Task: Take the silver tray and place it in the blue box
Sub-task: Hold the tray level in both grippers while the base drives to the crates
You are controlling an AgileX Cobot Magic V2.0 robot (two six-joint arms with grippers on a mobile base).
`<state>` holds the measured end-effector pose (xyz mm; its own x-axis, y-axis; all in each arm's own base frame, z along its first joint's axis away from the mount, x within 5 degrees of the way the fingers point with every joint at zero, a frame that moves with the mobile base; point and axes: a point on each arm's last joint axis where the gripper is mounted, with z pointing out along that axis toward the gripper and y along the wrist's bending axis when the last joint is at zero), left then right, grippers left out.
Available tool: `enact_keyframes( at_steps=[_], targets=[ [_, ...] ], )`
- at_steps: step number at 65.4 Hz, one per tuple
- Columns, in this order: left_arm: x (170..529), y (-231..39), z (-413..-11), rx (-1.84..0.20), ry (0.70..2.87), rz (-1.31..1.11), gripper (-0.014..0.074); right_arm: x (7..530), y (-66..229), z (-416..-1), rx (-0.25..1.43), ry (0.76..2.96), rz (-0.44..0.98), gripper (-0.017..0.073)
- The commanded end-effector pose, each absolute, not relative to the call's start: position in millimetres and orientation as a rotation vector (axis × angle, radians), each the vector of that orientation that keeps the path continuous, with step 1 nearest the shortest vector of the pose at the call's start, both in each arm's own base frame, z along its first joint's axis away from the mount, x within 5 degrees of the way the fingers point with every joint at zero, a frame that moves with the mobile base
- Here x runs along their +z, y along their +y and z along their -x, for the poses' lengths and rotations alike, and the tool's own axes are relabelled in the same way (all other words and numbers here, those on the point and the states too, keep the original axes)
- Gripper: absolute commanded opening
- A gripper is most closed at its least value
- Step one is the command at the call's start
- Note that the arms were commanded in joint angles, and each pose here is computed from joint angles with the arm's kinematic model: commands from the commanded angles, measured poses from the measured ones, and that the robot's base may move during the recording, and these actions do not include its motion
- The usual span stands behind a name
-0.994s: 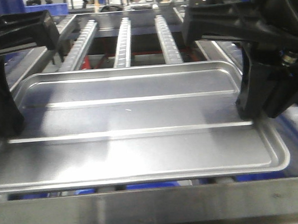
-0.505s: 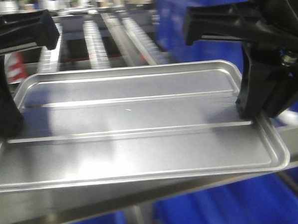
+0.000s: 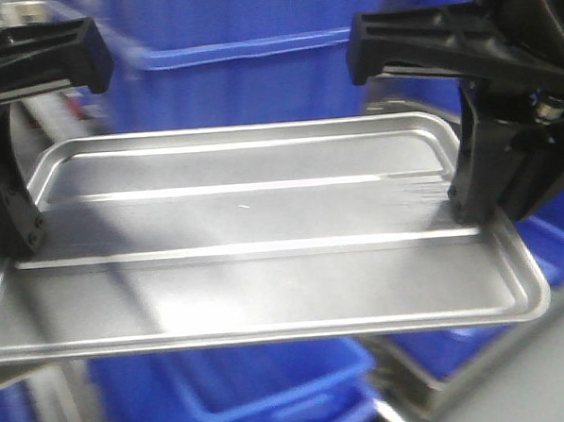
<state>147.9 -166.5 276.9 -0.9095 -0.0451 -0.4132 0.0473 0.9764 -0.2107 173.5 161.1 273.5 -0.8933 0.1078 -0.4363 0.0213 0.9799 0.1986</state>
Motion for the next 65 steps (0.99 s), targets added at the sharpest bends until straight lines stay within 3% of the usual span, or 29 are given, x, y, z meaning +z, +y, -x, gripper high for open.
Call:
enact_keyframes(
  at_steps=[1, 65],
  targets=[
    [286.3, -162.1, -148.1, -0.270, 2.659, -0.010, -0.0104, 286.4, 153.4, -175.0, 0.221, 2.607, -0.076, 0.0049],
    [286.2, -162.0, -148.0, -0.269, 2.661, -0.009, -0.0104, 282.9, 145.2, -170.3, 0.098, 2.671, -0.106, 0.0049]
  ],
)
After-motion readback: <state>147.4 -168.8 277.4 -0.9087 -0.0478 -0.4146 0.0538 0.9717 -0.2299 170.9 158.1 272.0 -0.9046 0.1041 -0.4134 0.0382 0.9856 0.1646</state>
